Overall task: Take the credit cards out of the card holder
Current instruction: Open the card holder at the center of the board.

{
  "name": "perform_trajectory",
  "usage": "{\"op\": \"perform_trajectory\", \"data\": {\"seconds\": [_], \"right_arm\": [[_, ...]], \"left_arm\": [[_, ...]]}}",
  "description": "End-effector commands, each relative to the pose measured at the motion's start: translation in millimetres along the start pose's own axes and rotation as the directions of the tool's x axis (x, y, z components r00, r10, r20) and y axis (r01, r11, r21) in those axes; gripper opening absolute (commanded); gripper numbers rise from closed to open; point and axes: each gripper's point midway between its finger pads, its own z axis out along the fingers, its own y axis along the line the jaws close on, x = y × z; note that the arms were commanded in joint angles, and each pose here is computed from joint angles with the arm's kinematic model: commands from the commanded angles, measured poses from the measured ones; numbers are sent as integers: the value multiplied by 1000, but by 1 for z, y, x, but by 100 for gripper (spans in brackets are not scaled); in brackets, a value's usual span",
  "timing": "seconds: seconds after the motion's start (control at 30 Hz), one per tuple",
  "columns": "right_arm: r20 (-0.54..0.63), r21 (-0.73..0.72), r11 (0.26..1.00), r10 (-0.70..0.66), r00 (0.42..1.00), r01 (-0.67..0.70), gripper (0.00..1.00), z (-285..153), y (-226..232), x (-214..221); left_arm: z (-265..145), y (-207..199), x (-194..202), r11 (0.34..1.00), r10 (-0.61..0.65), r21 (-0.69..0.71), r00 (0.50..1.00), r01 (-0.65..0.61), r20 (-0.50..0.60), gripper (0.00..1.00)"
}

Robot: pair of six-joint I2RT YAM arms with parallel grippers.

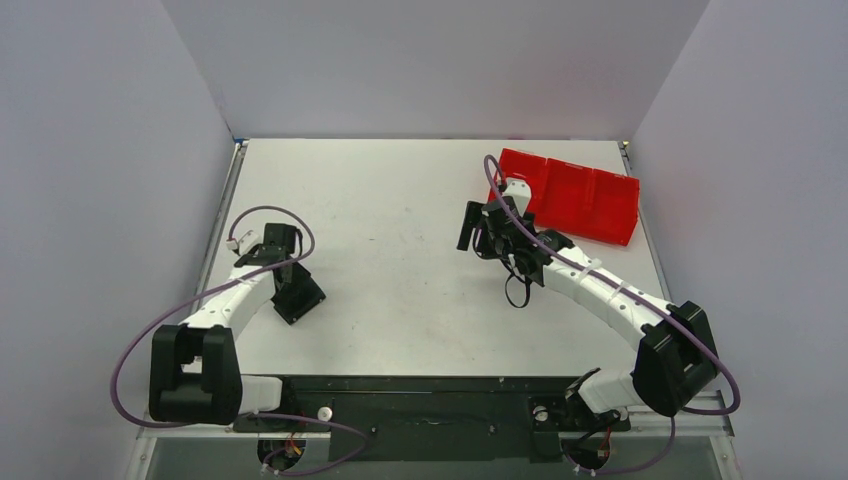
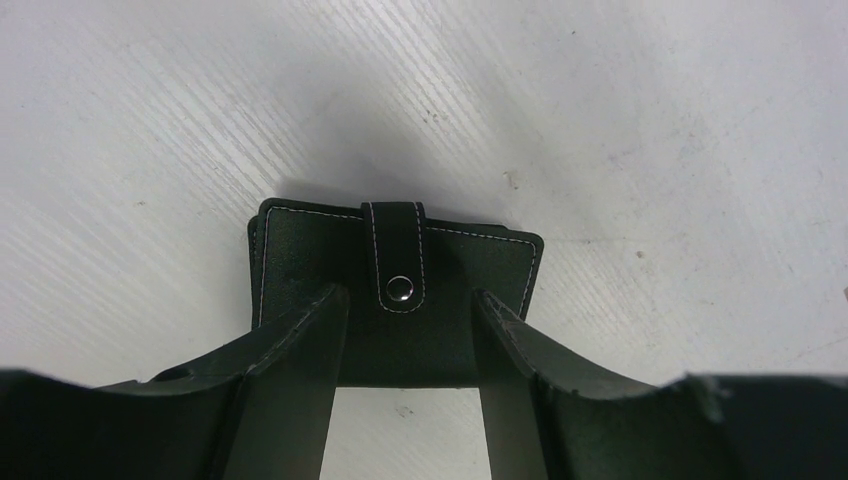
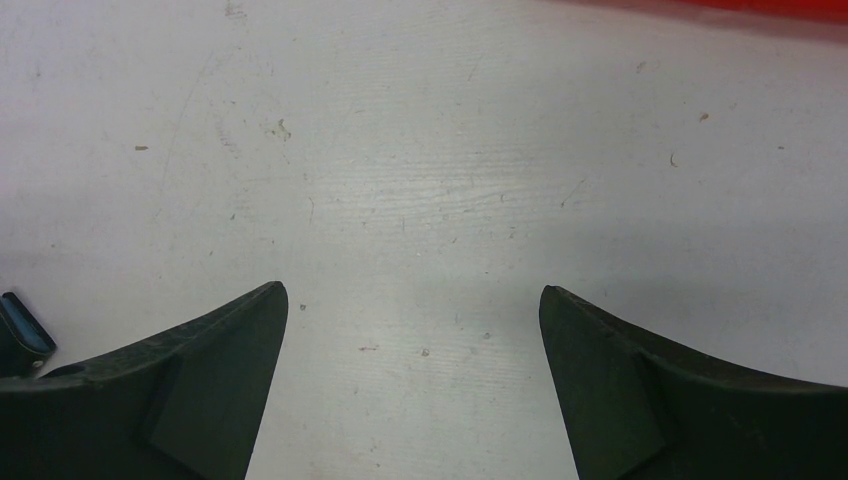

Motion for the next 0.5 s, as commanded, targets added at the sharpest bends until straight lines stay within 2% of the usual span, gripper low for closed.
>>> {"op": "perform_trajectory", "data": {"seconds": [0.0,0.17,0.3,0.43,0.47], "right_arm": [[45,-22,999,27,999,-26,92,-5,2,-13],[42,-21,999,25,999,-25,92,-5,0,-11],[39,-19,1000,26,999,-25,92,-5,-1,-8],[36,-16,1000,25,999,-24,92,-6,-3,-6],[31,-16,1000,24,999,-24,92,-5,-4,-4]], "left_arm": [[-1,-3,-14,999,-19,-29,999,21,51,46],[10,-2,-10,999,-16,-45,999,18,48,44],[18,-4,-2,999,-9,-41,1000,10,22,38],[18,-7,5,1000,-4,-16,1000,4,-3,20],[16,-8,8,1000,-2,-5,1000,2,-10,11]]}}
